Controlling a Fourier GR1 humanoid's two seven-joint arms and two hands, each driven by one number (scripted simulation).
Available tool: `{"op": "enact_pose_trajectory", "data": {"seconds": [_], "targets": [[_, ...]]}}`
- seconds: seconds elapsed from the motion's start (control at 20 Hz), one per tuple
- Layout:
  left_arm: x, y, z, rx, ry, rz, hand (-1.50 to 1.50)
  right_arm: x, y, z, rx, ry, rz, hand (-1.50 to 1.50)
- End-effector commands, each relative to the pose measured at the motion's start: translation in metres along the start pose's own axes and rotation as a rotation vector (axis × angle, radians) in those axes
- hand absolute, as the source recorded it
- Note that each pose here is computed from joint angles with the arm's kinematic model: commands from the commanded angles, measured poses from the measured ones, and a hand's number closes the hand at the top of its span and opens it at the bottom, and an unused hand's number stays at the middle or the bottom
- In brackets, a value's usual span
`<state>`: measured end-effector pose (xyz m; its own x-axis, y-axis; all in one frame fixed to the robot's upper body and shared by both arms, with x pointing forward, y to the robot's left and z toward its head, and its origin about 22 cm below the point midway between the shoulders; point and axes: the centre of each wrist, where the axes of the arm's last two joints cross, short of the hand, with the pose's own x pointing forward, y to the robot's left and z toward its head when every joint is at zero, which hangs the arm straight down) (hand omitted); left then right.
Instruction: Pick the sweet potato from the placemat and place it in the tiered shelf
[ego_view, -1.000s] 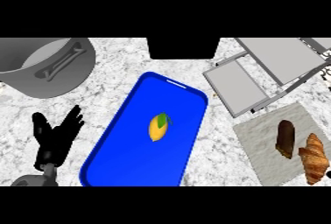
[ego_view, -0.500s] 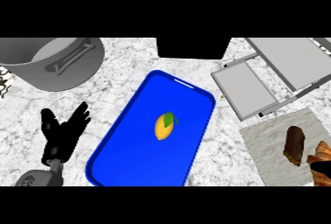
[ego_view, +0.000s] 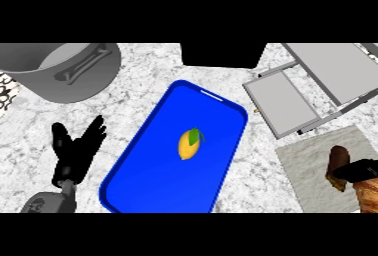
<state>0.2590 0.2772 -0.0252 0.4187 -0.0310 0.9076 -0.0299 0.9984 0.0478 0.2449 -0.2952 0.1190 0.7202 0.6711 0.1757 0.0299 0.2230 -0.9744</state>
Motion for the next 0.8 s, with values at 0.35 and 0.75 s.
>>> {"op": "enact_pose_trajectory", "data": {"seconds": [0.35,0.75], "targets": [[-0.006,0.011,0.001,0.023,0.017,0.018,0.0,0.048,0.056,-0.018,0.065,0.3,0.164,-1.5],[-0.011,0.01,0.008,0.028,0.034,0.014,0.0,0.07,0.087,-0.011,0.033,0.312,0.221,-1.5]]}}
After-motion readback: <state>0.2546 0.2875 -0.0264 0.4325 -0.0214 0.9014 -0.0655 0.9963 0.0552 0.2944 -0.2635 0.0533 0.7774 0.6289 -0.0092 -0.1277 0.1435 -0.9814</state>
